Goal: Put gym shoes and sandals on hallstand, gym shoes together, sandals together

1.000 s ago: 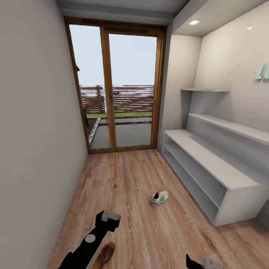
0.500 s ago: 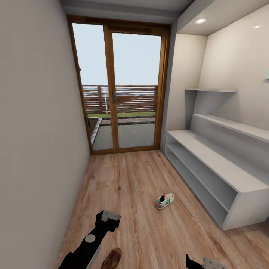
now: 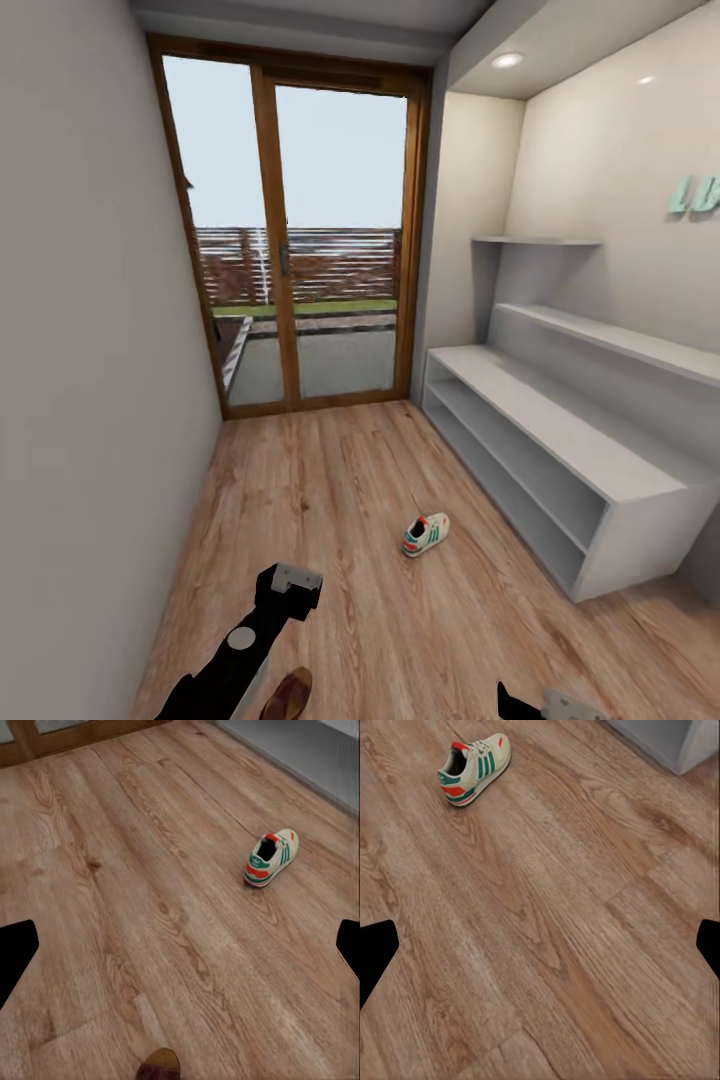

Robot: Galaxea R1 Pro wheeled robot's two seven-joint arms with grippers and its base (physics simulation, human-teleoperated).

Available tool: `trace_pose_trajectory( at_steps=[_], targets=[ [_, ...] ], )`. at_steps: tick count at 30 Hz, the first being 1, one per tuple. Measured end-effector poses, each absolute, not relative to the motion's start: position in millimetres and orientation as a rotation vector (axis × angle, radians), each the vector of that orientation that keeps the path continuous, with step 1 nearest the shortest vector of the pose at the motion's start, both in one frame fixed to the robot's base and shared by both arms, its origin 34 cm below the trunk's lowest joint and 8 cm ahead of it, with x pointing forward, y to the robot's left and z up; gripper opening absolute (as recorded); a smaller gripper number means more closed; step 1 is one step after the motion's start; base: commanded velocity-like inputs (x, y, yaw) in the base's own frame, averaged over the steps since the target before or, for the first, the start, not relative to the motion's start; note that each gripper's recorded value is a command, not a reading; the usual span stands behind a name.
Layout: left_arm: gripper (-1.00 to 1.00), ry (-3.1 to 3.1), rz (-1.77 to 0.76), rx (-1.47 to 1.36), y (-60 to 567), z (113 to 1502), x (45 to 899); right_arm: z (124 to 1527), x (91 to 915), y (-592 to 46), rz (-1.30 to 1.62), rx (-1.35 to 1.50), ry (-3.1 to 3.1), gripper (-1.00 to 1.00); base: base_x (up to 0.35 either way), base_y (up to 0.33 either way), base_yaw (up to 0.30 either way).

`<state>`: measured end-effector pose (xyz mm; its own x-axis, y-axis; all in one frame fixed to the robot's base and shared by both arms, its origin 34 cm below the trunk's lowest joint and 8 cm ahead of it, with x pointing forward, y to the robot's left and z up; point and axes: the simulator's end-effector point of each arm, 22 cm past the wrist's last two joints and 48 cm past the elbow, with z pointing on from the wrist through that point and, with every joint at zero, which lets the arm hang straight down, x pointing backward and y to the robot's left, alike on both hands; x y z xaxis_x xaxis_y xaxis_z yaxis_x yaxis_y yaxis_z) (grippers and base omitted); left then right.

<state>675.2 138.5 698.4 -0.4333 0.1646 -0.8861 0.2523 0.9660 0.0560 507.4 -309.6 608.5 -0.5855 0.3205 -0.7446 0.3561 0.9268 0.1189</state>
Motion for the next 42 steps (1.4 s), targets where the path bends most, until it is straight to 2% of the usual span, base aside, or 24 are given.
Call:
trace_pose_trajectory(
  at_steps=[9, 16, 42],
  targets=[
    [1.0, 2.029, -0.101, 0.295, 138.7, 698.4, 675.3, 608.9, 507.7, -309.6, -0.054, 0.477, 2.237, 1.0, 0.0, 0.03, -0.297],
    [1.0, 2.029, -0.101, 0.294, 138.8, 698.4, 675.3, 609.3, 508.1, -309.7, -0.054, 0.477, 2.235, 1.0, 0.0, 0.19, -0.257],
    [1.0, 2.029, -0.101, 0.294, 139.0, 698.3, 675.3, 608.9, 507.9, -308.9, -0.05, 0.475, 2.237, 1.0, 0.0, 0.071, -0.012]
  ],
)
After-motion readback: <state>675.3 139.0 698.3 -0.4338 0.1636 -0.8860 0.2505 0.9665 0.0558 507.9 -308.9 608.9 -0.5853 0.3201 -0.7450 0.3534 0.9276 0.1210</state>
